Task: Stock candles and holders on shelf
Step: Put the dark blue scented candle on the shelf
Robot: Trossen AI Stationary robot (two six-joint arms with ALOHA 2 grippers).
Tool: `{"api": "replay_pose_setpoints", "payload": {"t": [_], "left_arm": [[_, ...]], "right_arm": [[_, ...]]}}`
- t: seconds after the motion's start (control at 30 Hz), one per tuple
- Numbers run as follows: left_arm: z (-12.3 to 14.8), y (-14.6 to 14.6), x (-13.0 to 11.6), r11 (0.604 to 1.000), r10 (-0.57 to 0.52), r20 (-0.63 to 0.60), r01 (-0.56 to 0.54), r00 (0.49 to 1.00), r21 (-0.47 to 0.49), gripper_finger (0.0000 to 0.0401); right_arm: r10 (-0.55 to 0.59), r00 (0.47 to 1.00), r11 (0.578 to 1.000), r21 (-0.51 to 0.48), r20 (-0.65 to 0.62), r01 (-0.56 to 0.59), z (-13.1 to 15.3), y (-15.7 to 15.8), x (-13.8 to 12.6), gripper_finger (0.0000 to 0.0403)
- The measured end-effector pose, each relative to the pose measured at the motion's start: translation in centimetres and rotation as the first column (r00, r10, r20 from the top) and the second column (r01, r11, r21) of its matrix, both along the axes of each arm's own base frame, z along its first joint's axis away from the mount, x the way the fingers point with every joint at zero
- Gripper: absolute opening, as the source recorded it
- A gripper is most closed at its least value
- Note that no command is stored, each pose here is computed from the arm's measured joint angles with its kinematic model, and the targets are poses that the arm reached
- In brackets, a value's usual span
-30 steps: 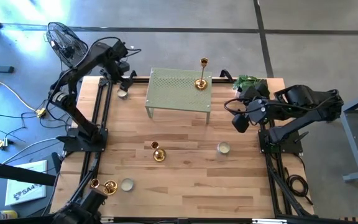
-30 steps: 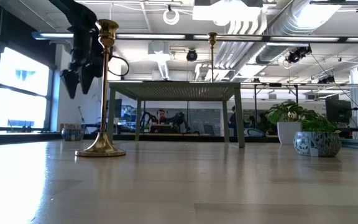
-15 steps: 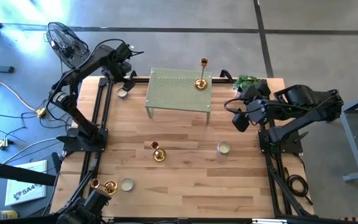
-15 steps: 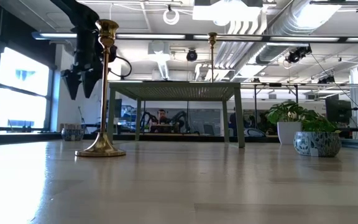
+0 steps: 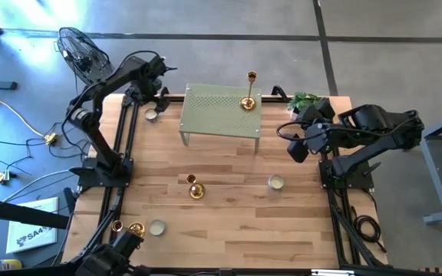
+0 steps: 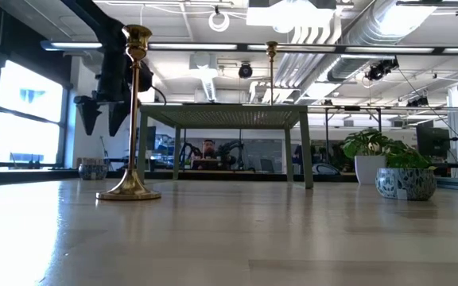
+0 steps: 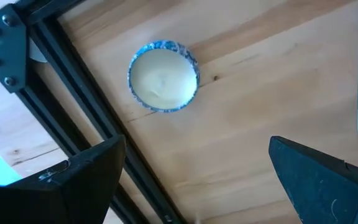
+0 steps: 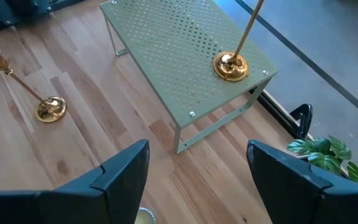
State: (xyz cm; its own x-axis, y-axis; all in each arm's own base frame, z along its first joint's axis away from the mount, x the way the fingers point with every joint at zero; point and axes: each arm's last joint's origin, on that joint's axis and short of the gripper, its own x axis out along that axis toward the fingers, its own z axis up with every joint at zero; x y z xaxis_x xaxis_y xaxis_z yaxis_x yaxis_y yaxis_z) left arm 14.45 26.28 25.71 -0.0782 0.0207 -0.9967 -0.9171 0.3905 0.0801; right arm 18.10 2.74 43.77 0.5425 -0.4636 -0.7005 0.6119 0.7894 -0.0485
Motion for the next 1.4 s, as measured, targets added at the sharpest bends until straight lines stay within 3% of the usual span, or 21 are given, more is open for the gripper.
{"api": "replay_pose_setpoints", "payload": {"t": [0.17,0.4,0.53,0.67,1.0,1.4], "left_arm": [[-0.3,0.2,0.0,1.000,0.013,-0.031,-0.012,0.999,0.012,0.0388],[-0.4,0.3,0.0,0.992,0.121,-0.025,-0.120,0.992,0.033,0.0388],[-1.7,-0.1,-0.2,0.963,0.269,-0.034,-0.268,0.963,0.018,0.0388],[-3.4,-0.7,-0.5,0.951,0.308,-0.055,-0.309,0.950,-0.012,0.0388],[-3.7,0.1,-0.4,0.909,0.411,-0.021,-0.407,0.912,0.090,0.0388],[-4.4,0.1,-0.3,0.809,0.579,0.043,-0.580,0.814,0.094,0.0388]], "right_arm": [[0.000,1.000,1.000,-0.001,-0.007,0.000,0.0,0.0,0.0,0.0264],[-0.003,1.000,1.000,-0.011,-0.020,0.003,-0.1,-0.1,-0.2,0.0264],[-0.003,1.000,1.000,-0.023,-0.022,0.002,-0.1,-0.1,-0.2,0.0264],[-0.002,1.000,1.000,-0.027,-0.023,0.001,-0.1,-0.1,-0.2,0.0264],[-0.004,1.000,1.000,-0.029,-0.022,0.003,-0.1,-0.1,-0.2,0.0264],[-0.005,1.000,1.000,-0.027,-0.020,0.005,-0.1,-0.1,-0.2,0.0264]]}}
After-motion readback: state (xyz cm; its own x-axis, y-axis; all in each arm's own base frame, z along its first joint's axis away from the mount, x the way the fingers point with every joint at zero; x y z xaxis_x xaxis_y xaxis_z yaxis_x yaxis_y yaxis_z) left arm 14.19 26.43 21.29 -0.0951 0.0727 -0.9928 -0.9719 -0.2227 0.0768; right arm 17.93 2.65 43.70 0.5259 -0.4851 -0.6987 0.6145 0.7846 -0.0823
